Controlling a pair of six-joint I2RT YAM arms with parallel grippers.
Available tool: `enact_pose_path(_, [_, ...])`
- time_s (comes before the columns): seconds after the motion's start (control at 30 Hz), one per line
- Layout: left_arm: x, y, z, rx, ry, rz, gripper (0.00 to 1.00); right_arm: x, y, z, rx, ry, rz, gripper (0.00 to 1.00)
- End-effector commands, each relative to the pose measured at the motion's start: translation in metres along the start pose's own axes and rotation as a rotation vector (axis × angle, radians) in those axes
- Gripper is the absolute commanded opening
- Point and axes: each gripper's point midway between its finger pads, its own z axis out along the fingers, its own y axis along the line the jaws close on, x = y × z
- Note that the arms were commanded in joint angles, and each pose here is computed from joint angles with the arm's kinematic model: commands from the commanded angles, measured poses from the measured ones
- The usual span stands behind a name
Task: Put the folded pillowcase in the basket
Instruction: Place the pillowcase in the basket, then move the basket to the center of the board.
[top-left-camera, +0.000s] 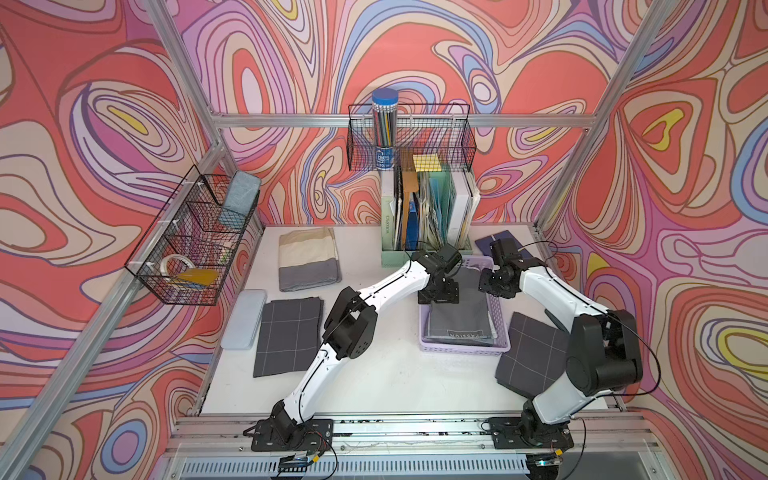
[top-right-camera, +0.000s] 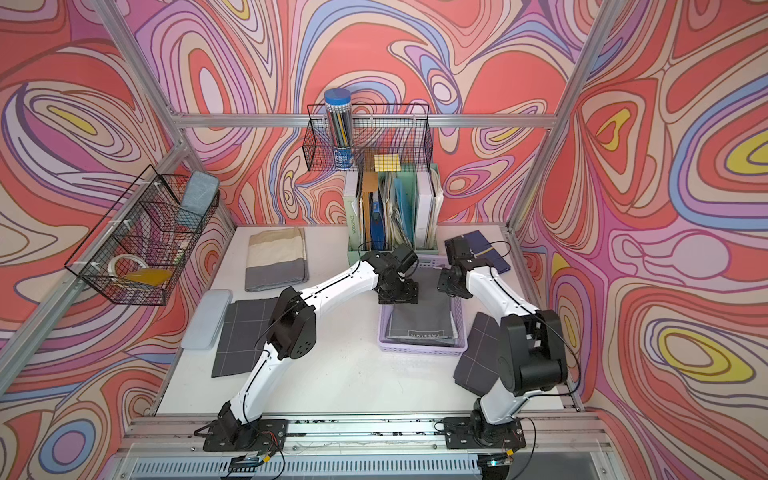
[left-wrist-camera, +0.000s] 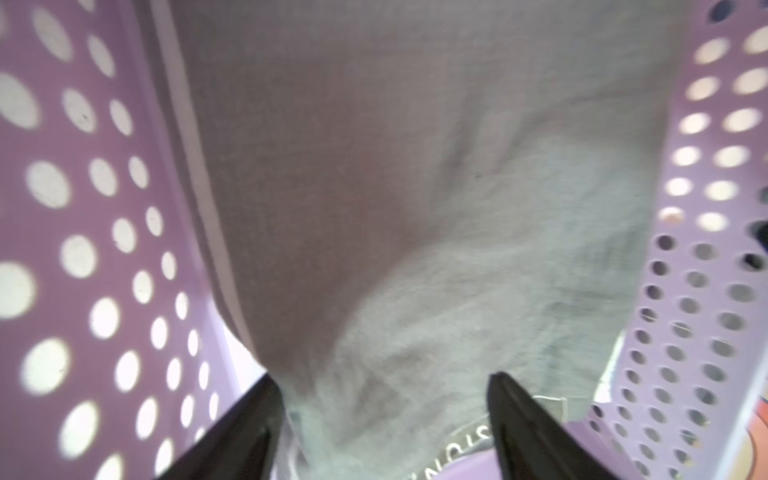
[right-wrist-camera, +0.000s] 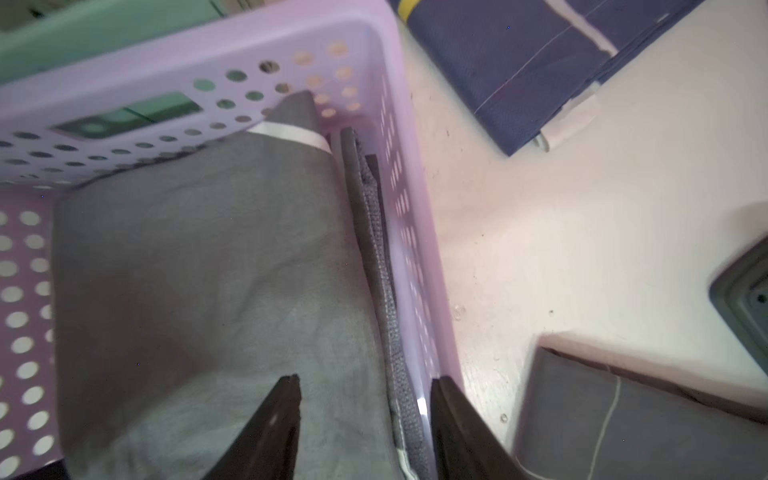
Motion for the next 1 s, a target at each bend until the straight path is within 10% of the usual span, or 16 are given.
enact_pose_path(0.0, [-0.007, -0.016, -0.043, 0.061, -0.053, 0.032, 0.94, -0.016, 0.0, -0.029, -0.018, -0.071, 0.009, 0.52])
enact_pose_path(0.27, [-0.014, 0.012, -0.103, -0.051, -0.153, 0.108, 0.94, -0.001, -0.015, -0.02, 0.048, -0.029, -0.021, 0.56])
enact_pose_path(0.77, [-0.005, 0.065, -0.037, -0.285, -0.027, 0.161, 0.92, 0.023, -0.032, -0.018, 0.089, -0.042, 0.036, 0.58])
enact_pose_path(0.97, [-0.004, 0.072, -0.019, -0.284, 0.0, 0.129, 0.72, 0.018, -0.034, -0.027, 0.091, -0.059, 0.037, 0.58])
